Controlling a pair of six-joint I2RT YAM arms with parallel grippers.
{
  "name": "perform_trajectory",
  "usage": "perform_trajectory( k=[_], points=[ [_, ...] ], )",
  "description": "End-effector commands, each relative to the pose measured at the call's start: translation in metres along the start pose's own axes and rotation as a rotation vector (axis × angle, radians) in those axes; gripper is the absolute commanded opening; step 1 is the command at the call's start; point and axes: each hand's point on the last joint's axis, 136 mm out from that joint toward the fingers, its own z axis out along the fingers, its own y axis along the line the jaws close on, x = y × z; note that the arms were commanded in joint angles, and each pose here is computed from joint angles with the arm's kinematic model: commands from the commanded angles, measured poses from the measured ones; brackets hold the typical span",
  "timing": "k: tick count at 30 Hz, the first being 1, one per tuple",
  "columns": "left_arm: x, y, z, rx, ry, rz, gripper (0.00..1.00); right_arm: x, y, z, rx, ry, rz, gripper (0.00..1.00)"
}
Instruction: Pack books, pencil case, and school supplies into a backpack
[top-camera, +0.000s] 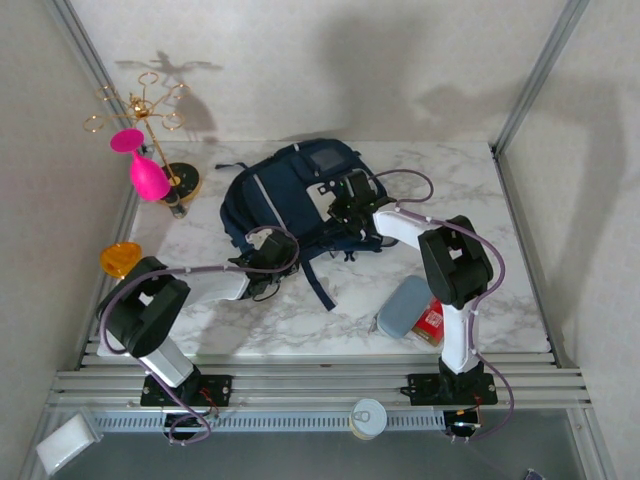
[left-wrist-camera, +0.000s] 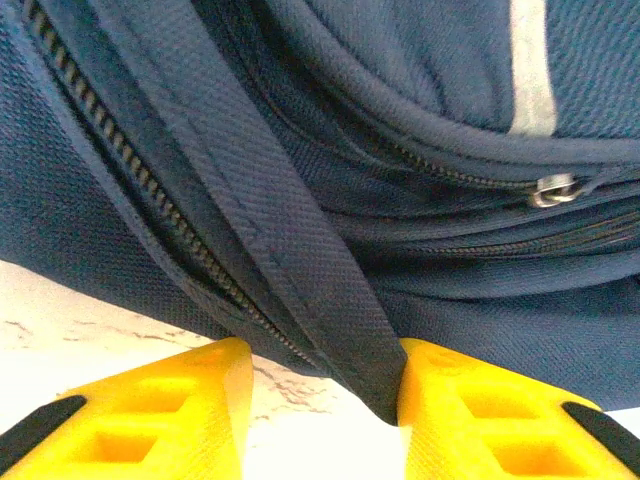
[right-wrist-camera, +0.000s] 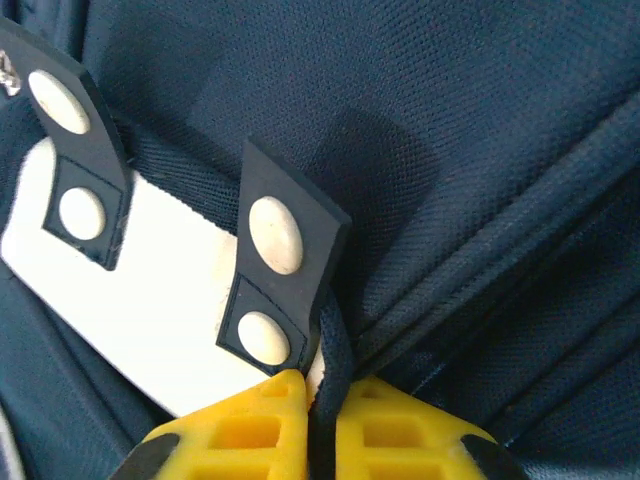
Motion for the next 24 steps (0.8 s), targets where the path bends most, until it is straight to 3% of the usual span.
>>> perform_trajectory(
  k=[1,3,9,16,24],
  points=[
    [0.013,0.023,0.005,-0.101,0.034,0.040,0.39,-0.008,0.027,-0.012,-0.129,-0.004,0.021,0.04],
    [0.012,0.021,0.006,-0.099,0.034,0.045,0.39,-0.013,0.030,-0.016,-0.161,-0.009,0.015,0.00],
    [0.010,0.021,0.007,-0.105,0.037,0.053,0.39,-0.016,0.047,-0.032,-0.298,0.011,-0.028,0.00],
    [0.003,0.014,0.006,-0.080,0.032,0.076,0.40,-0.013,0.070,-0.083,-0.494,0.007,-0.036,0.00],
    [-0.022,-0.011,0.004,-0.007,-0.010,0.102,0.40,0.005,0.050,-0.113,-0.495,-0.006,0.005,0.00]
  ],
)
